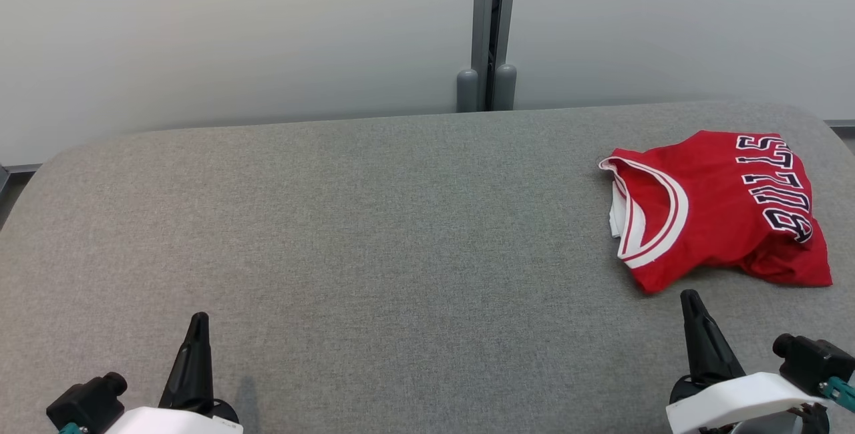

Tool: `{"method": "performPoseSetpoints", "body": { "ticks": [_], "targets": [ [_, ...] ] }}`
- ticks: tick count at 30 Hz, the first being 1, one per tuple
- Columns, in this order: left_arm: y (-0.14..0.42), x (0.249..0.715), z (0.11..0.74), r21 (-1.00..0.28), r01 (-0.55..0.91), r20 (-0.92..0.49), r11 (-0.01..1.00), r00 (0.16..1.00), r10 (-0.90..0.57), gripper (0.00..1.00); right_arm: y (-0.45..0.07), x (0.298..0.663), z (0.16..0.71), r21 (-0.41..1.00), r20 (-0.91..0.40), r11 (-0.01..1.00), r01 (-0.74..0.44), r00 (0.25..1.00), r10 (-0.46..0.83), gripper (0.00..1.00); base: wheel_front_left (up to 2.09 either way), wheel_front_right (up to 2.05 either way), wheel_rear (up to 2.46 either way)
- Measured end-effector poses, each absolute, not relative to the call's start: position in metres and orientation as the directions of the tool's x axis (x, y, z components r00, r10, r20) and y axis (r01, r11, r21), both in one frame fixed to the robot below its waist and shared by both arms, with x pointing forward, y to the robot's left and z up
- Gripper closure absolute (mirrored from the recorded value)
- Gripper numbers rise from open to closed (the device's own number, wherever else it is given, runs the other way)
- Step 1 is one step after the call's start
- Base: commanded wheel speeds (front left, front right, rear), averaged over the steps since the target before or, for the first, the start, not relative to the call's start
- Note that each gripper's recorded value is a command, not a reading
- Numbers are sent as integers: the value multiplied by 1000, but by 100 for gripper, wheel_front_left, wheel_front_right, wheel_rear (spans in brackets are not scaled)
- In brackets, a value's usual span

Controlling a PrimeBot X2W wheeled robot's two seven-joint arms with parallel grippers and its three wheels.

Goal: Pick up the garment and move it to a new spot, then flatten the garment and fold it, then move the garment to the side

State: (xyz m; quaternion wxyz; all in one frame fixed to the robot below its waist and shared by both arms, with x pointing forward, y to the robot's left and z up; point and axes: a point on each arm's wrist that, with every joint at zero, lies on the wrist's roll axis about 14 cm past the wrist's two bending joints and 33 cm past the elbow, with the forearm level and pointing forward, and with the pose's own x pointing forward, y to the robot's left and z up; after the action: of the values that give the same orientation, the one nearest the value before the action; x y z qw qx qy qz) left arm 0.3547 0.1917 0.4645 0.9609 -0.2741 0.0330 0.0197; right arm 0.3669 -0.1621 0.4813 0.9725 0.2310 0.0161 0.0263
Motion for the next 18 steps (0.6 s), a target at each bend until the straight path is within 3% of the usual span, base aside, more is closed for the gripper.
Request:
{"method": "performPoseSetpoints", "body": {
  "ticks": [18],
  "targets": [
    [196,363,469,-715,-93,-90,692,995,41,100,-175,373,483,667,-45,744,21,999,13,100,0,0,0]
  ]
}}
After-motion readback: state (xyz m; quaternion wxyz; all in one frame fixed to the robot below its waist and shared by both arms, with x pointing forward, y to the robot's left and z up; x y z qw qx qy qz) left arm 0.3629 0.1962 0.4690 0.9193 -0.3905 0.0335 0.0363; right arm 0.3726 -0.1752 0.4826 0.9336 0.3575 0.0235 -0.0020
